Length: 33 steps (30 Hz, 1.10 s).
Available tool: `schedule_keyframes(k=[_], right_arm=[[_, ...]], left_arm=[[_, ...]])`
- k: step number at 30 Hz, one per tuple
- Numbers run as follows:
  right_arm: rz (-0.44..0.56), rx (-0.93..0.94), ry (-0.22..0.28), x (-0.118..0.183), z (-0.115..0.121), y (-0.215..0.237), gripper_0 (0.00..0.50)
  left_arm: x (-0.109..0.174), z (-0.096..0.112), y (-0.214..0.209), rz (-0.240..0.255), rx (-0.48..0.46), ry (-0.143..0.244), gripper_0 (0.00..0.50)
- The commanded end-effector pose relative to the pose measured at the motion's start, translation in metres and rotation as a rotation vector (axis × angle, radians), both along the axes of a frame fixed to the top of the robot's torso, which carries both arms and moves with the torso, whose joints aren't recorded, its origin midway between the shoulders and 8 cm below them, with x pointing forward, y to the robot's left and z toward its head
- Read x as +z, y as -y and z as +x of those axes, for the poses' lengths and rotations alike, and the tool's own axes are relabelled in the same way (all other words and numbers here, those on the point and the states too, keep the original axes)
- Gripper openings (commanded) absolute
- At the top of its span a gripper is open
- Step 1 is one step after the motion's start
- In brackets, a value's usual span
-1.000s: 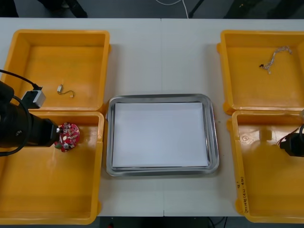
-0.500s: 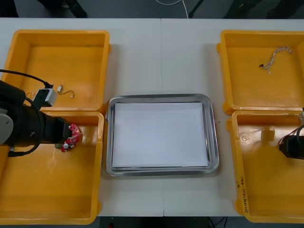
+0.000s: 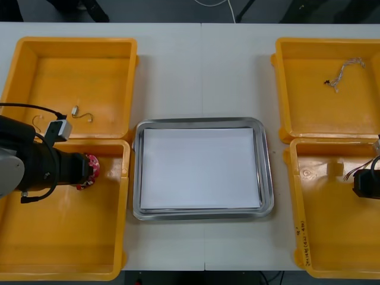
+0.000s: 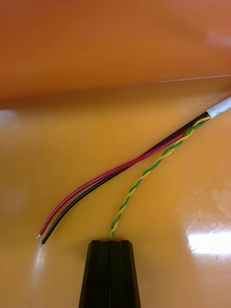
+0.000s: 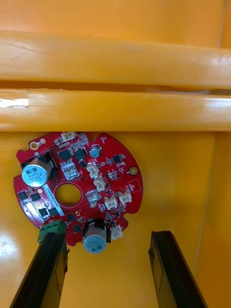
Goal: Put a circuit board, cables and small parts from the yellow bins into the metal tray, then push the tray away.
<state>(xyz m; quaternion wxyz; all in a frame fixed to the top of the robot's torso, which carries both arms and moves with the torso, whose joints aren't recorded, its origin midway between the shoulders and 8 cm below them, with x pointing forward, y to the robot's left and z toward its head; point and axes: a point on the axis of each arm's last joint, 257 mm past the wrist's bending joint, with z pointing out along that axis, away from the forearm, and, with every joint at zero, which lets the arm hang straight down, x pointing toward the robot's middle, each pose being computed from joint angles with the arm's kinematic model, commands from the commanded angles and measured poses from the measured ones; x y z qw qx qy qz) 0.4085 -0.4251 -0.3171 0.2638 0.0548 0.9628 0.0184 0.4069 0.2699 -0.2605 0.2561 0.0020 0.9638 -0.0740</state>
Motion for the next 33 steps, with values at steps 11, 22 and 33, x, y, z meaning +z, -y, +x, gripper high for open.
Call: schedule_keyframes(k=[11,22,33], right_arm=[[-0.056,-0.011,-0.042,0.060,0.001,0.015,0.000],[-0.040,0.001,-0.085,0.068,-0.012,0.000,0.000],[-0.014,-0.010,-0.134,0.072,-0.032,-0.010,0.000]], left_arm=[[-0.029,-0.011,0.000,0.019,-0.023,-0.026,0.500],[-0.039,-0.014,-0.007,0.024,-0.018,-0.023,0.500],[-0.040,-0.013,-0.013,0.043,-0.014,-0.016,0.500]])
